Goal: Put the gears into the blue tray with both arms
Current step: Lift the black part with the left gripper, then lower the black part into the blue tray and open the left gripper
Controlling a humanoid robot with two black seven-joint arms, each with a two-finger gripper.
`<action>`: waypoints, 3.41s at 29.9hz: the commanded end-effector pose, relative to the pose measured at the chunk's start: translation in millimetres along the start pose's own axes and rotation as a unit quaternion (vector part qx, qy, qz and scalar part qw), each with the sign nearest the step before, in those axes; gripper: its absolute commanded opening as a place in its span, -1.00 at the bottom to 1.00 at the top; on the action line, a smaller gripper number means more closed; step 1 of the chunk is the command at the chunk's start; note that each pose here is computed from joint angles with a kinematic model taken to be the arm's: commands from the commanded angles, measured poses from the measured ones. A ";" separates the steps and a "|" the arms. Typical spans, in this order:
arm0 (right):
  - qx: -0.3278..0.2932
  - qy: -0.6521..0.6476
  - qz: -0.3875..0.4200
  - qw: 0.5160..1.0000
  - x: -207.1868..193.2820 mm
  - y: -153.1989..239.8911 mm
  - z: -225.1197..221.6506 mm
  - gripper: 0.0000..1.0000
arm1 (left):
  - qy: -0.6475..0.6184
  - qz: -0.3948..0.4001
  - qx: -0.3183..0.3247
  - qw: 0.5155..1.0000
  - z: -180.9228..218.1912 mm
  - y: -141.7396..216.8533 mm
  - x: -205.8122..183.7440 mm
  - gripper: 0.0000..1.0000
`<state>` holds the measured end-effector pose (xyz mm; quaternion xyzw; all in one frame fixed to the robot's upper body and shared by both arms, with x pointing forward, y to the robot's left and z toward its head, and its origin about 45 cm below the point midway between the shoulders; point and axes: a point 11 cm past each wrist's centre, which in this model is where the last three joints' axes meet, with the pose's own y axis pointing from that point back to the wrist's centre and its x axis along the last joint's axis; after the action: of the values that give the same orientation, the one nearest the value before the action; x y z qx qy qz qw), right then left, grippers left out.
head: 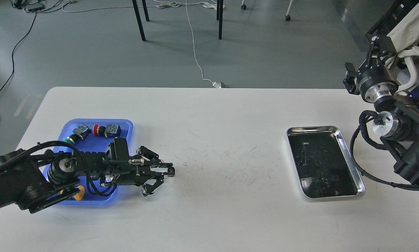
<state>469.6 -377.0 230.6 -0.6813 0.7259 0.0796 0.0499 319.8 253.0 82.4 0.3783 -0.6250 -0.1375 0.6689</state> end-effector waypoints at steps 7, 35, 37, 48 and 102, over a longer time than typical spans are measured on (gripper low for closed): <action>0.000 0.001 0.001 1.000 1.0 0.1 -0.4 0.98 | -0.004 -0.009 -0.006 1.000 1.3 0.7 -2.1 -0.82; -0.007 0.005 -0.002 1.000 0.4 2.4 6.2 0.97 | -0.051 -0.010 0.073 0.996 -77.0 53.1 64.4 -0.86; -0.007 0.006 -0.003 1.000 0.0 2.1 5.9 0.97 | -0.050 -0.019 0.084 0.995 -83.1 63.3 59.7 -0.85; -0.007 0.009 -0.005 1.000 1.4 2.4 4.7 0.98 | -0.021 -0.071 0.131 0.989 -95.9 120.3 10.2 -0.85; -0.014 0.018 -0.015 1.000 -5.2 3.2 11.0 0.98 | 0.065 -0.095 0.163 0.980 -81.1 133.6 -61.3 -0.44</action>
<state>466.7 -369.4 221.5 -0.6947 0.7147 0.0766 0.0284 347.0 409.3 133.7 0.5471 -0.5564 -0.0722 0.6212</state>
